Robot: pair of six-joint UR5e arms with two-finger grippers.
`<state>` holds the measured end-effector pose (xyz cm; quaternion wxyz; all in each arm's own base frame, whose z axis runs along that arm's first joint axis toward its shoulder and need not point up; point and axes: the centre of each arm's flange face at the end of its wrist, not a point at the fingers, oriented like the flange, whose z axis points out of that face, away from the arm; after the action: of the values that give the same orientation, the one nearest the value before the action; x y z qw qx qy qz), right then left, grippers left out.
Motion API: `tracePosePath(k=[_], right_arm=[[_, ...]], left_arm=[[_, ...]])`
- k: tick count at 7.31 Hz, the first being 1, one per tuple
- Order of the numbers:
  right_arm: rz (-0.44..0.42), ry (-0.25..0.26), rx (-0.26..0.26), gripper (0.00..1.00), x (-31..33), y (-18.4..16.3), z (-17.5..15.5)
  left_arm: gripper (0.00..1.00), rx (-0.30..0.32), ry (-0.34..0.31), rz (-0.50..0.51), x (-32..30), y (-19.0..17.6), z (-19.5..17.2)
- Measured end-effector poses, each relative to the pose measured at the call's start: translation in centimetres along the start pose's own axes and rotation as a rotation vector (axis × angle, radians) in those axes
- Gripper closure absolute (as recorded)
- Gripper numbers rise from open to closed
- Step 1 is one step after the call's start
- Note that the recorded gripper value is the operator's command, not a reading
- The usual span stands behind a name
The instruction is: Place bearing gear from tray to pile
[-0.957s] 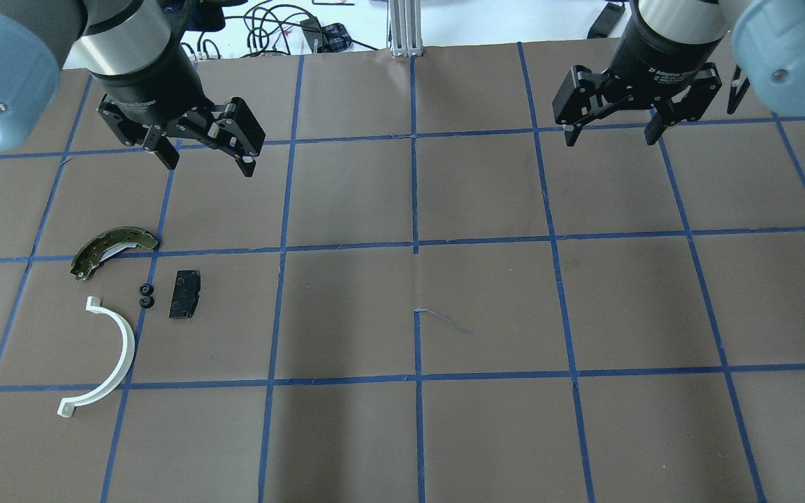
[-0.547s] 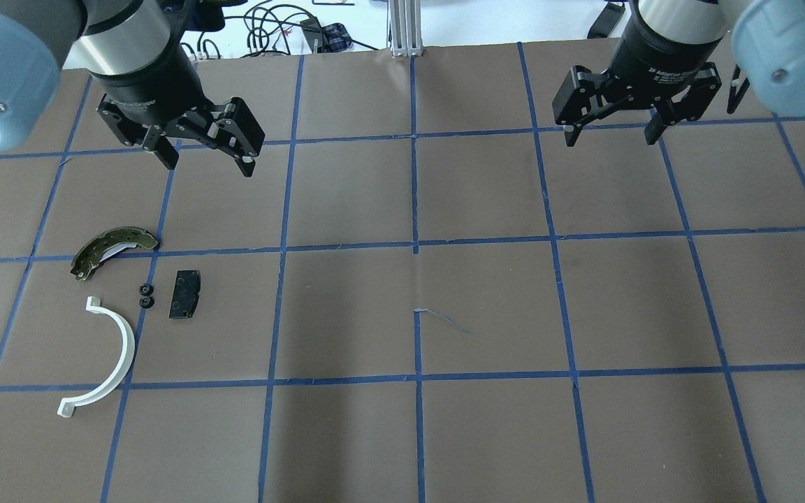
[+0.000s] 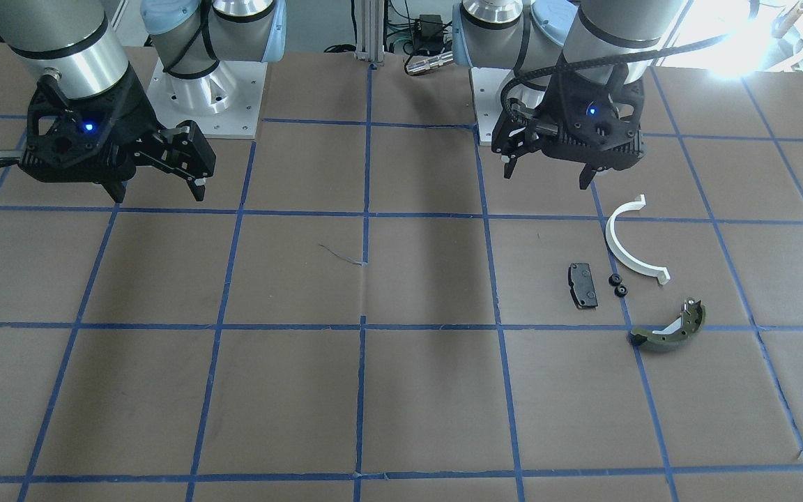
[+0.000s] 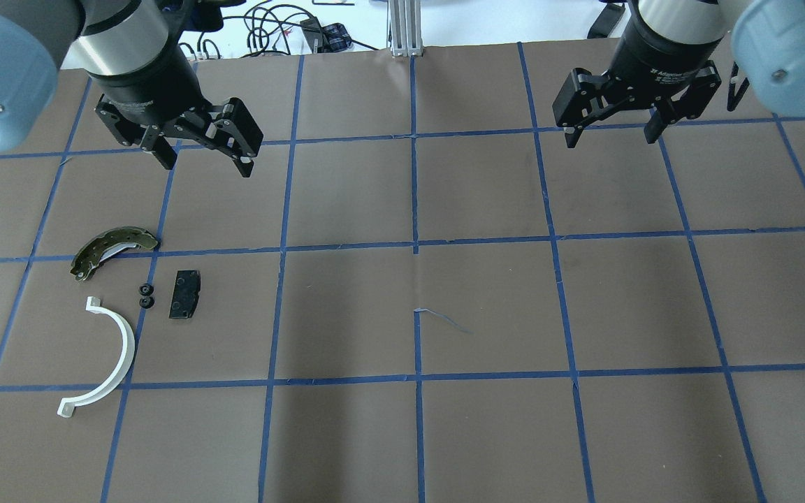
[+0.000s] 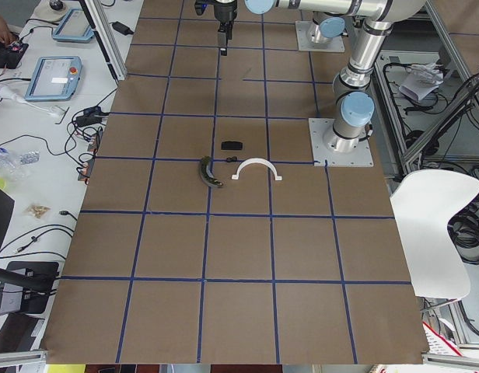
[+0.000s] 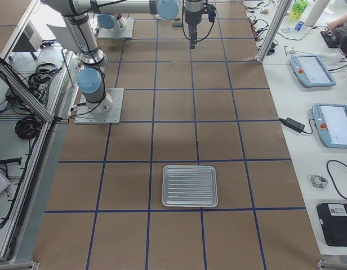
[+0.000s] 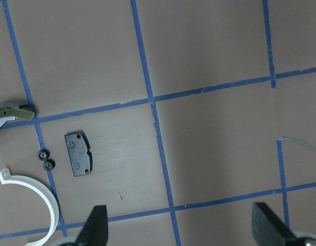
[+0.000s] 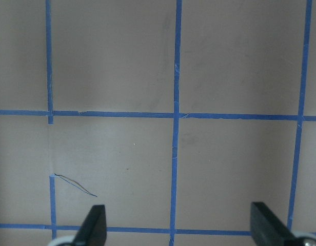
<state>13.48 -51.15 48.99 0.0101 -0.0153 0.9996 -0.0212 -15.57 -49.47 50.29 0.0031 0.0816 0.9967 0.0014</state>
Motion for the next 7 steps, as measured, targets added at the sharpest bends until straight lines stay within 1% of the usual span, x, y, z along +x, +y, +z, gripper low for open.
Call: tracePosePath(k=[7], right_arm=[[0.007,0.0,0.011,0.0,0.05,0.4,-0.59]], left_arm=[[0.0,0.0,0.0,-0.001,-0.29,-0.04,0.0]])
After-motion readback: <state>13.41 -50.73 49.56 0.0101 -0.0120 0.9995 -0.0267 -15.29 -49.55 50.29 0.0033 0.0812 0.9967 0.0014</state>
